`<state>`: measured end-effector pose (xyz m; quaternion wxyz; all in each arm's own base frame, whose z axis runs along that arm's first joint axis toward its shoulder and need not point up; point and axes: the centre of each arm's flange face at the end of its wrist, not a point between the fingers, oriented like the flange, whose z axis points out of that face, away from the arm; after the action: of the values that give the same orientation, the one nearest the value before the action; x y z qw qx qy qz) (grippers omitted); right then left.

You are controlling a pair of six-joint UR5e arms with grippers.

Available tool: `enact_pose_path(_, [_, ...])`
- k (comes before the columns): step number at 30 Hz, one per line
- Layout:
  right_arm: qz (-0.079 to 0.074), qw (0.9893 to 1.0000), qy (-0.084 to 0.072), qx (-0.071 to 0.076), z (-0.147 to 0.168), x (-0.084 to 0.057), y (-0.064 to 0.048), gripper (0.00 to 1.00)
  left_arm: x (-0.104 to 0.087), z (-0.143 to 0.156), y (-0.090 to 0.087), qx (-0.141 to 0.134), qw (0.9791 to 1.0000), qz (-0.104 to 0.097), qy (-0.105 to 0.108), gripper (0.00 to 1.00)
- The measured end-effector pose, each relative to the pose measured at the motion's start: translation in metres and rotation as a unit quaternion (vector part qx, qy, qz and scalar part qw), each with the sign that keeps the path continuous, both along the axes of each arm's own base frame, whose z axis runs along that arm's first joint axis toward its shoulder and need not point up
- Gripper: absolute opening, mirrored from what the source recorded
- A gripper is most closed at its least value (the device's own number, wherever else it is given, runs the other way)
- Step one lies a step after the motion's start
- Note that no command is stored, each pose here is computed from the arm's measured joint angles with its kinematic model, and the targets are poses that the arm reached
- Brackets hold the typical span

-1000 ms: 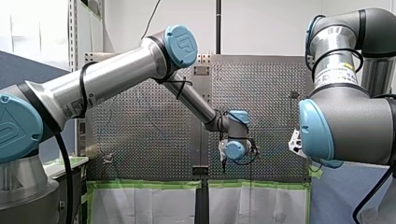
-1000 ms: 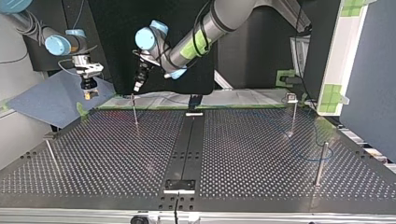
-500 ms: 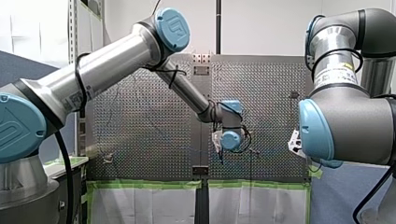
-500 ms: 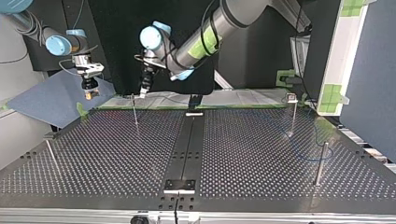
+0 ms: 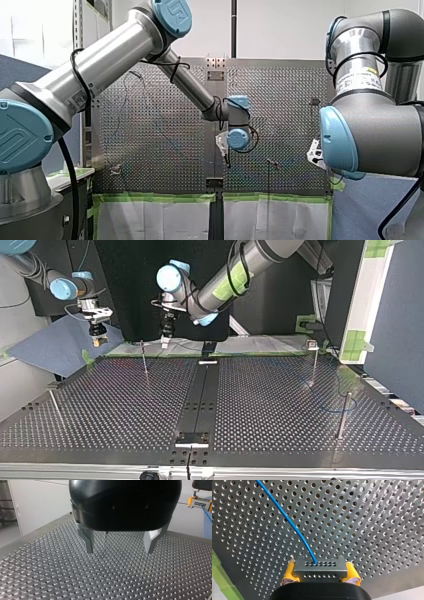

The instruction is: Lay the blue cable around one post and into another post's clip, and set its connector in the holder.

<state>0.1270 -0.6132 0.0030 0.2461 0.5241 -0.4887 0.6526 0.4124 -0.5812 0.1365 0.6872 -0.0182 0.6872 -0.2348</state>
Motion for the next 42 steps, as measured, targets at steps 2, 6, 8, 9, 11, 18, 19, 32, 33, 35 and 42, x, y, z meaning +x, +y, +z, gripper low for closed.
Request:
enact_pose_path(2, [0.0,1.0,0.0,0.0,0.0,0.001,0.0,0.0,-0.002,0.004,0.004,0.001,1.0,0.001,0.001,1.0])
enact_pose_path(6, [0.001,1.0,0.0,-0.001,0.0,0.002,0.0,0.0,-0.008,0.015,0.015,0.001,1.0,0.004,0.001,1.0])
enact_pose_path(8, [0.002,1.0,0.0,-0.001,0.0,0.003,0.0,0.0,-0.011,0.02,0.019,0.001,1.0,0.005,0.001,1.0])
enact_pose_path(9, [0.002,1.0,0.0,-0.001,0.0,0.003,0.0,0.0,-0.012,0.023,0.022,0.001,1.0,0.006,0.001,1.0])
enact_pose_path(11, [0.003,1.0,0.001,-0.002,0.0,0.004,0.001,0.0,-0.014,0.027,0.027,0.001,1.0,0.007,0.001,1.0])
enact_pose_path(18, [0.005,1.0,0.001,-0.002,0.0,0.005,0.001,0.0,-0.021,0.044,0.047,-0.002,0.9999,0.013,-0.001,1.0])
enact_pose_path(19, [0.005,1.0,0.001,-0.002,0.0,0.006,0.001,0.0,-0.022,0.046,0.049,-0.002,0.9999,0.014,-0.001,1.0])
enact_pose_path(32, [0.008,1.0,0.001,-0.003,0.0,0.01,0.002,0.0,-0.04,0.072,0.087,-0.003,0.9997,0.024,-0.004,1.0])
enact_pose_path(33, [0.008,1.0,0.001,-0.003,0.0,0.01,0.002,0.0,-0.042,0.075,0.09,-0.004,0.9997,0.024,-0.004,1.0])
enact_pose_path(35, [0.009,1.0,0.001,-0.003,0.0,0.011,0.002,0.0,-0.045,0.078,0.095,-0.005,0.9997,0.025,-0.005,1.0])
enact_pose_path(42, [0.01,0.9999,0.0,-0.005,0.001,0.013,0.002,0.0,-0.056,0.09,0.113,-0.007,0.9996,0.027,-0.008,1.0])
